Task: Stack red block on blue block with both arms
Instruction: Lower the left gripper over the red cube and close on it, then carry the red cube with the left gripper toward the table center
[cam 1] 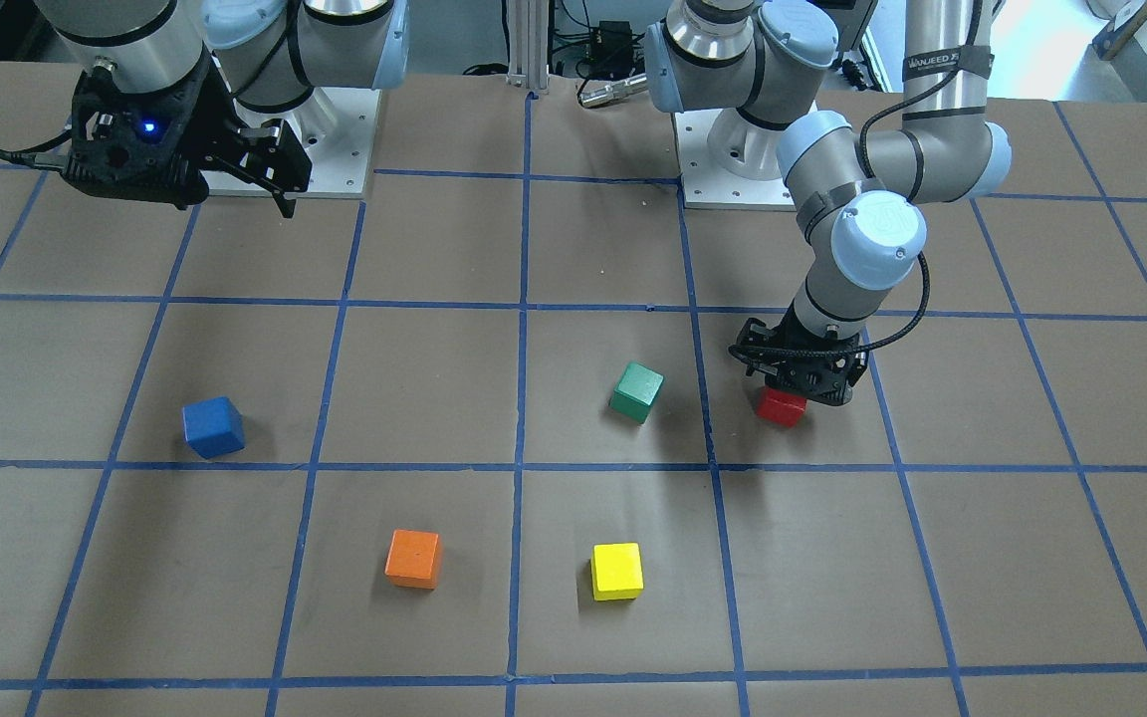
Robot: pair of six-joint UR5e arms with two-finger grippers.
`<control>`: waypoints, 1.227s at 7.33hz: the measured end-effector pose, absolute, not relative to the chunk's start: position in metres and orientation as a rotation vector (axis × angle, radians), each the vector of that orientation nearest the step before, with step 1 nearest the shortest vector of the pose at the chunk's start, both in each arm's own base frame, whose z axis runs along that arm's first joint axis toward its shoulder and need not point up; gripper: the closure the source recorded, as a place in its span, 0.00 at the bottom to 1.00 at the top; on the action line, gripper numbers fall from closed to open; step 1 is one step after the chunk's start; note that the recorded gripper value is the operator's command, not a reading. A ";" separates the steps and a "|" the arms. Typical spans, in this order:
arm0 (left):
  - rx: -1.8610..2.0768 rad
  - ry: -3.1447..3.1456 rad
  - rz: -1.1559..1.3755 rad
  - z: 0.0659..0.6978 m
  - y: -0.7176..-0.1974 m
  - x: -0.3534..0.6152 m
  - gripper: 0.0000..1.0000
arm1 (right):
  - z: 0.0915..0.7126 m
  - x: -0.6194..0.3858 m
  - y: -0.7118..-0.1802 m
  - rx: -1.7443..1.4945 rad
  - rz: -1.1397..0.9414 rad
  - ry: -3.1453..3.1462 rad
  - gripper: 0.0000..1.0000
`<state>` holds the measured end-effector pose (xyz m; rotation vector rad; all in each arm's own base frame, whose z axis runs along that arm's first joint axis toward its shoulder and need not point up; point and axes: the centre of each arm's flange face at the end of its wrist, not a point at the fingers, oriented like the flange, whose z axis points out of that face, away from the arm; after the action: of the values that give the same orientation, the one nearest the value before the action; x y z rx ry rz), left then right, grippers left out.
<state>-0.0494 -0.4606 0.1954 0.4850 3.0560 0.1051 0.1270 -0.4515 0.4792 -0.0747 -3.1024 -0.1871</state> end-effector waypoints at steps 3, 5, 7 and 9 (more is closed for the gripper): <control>0.481 3.042 0.044 0.199 -0.471 -0.047 0.95 | 0.479 0.127 -0.451 -0.075 -0.192 -3.105 0.00; 0.433 3.047 -0.004 0.227 -0.489 -0.053 0.95 | 0.479 0.127 -0.452 -0.075 -0.191 -3.103 0.00; 0.271 3.136 -0.017 0.262 -0.516 -0.093 0.95 | 0.479 0.127 -0.452 -0.081 -0.187 -3.103 0.00; 0.162 3.180 -0.036 0.298 -0.539 -0.174 0.95 | 0.478 0.126 -0.453 -0.091 -0.191 -3.102 0.00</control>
<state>-0.1735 -0.5389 0.2983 0.1620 3.1801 -0.0356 0.1262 -0.4525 0.4781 -0.0912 -3.1022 -0.1908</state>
